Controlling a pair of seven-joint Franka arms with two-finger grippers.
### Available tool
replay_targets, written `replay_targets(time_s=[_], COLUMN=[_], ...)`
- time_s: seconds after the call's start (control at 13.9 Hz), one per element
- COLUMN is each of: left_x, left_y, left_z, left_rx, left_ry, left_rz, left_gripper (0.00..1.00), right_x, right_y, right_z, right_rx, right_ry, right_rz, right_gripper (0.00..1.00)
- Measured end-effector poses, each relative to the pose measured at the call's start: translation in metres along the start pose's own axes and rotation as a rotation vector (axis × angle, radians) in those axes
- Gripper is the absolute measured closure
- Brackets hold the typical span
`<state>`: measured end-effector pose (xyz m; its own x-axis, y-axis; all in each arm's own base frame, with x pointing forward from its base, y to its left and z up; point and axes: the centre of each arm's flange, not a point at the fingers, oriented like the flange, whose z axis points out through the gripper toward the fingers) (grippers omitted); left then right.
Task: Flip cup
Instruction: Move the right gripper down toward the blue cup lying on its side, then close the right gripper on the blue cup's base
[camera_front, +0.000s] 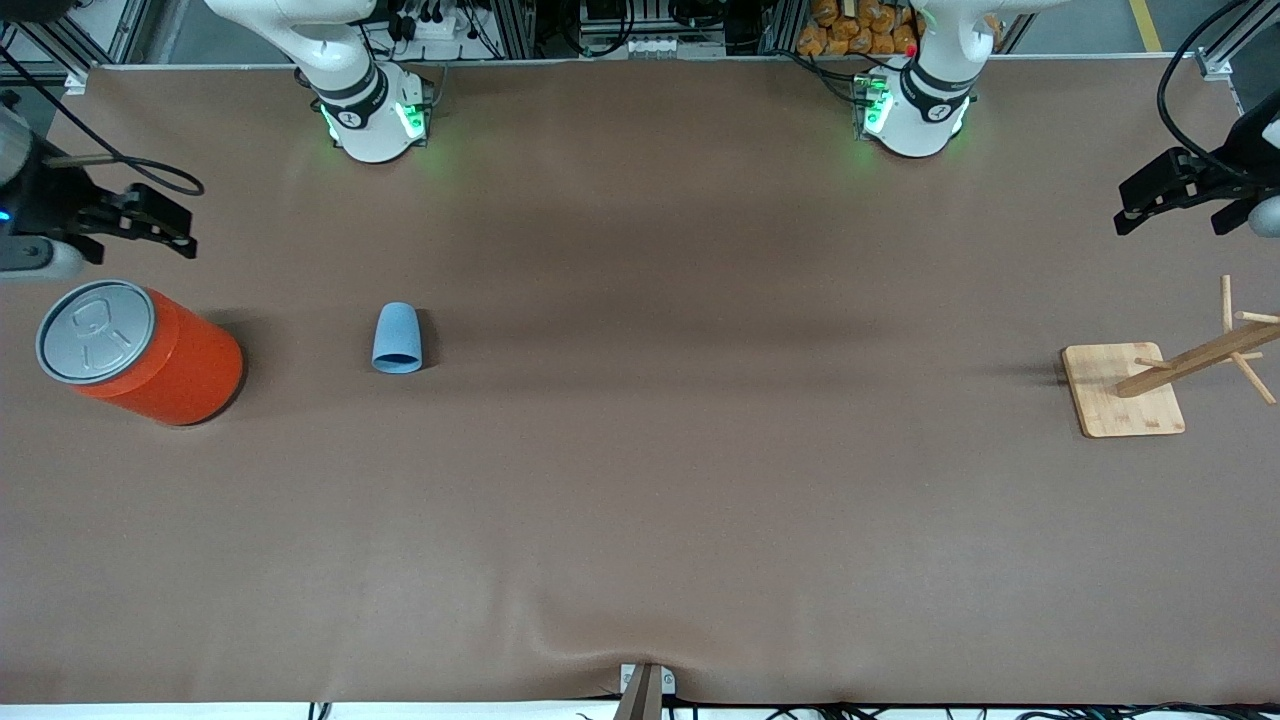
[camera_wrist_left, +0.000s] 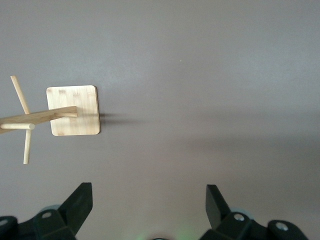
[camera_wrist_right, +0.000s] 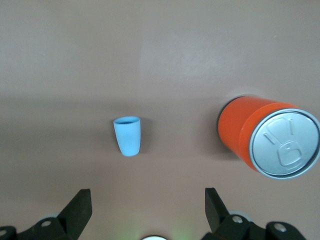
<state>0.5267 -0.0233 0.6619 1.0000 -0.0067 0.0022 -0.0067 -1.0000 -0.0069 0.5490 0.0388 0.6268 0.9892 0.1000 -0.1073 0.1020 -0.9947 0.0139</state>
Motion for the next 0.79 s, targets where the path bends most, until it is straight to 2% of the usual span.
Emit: replay_targets(time_s=[0.14, 0.29, 0.36, 0.57, 0.79], left_x=[0.0, 0.001, 0.001, 0.001, 0.001], left_y=[0.003, 0.005, 0.006, 0.007, 0.003], left_z=[0.002, 0.002, 0.002, 0.0, -0.001], left_rx=[0.0, 0.0, 0.0, 0.0, 0.0], left_ry=[-0.004, -0.005, -0.004, -0.001, 0.001], left_rz=[-0.004, -0.003, -0.001, -0.001, -0.009], left_gripper=[0.0, 0.0, 0.0, 0.0, 0.0], right_x=[0.017, 0.036, 0.046, 0.052, 0.044], right_y=[-0.009, -0.016, -0.018, -0.021, -0.022], right_z=[0.034, 0.082, 0.11, 0.188, 0.255], right_rx=[0.01, 0.072, 0.097, 0.117, 0.127], right_ry=[-0.067, -0.133, -0.149, -0.184, -0.172], right_rz=[-0.022, -0.028, -0.025, -0.012, 0.011], right_gripper=[0.0, 0.0, 0.0, 0.0, 0.0])
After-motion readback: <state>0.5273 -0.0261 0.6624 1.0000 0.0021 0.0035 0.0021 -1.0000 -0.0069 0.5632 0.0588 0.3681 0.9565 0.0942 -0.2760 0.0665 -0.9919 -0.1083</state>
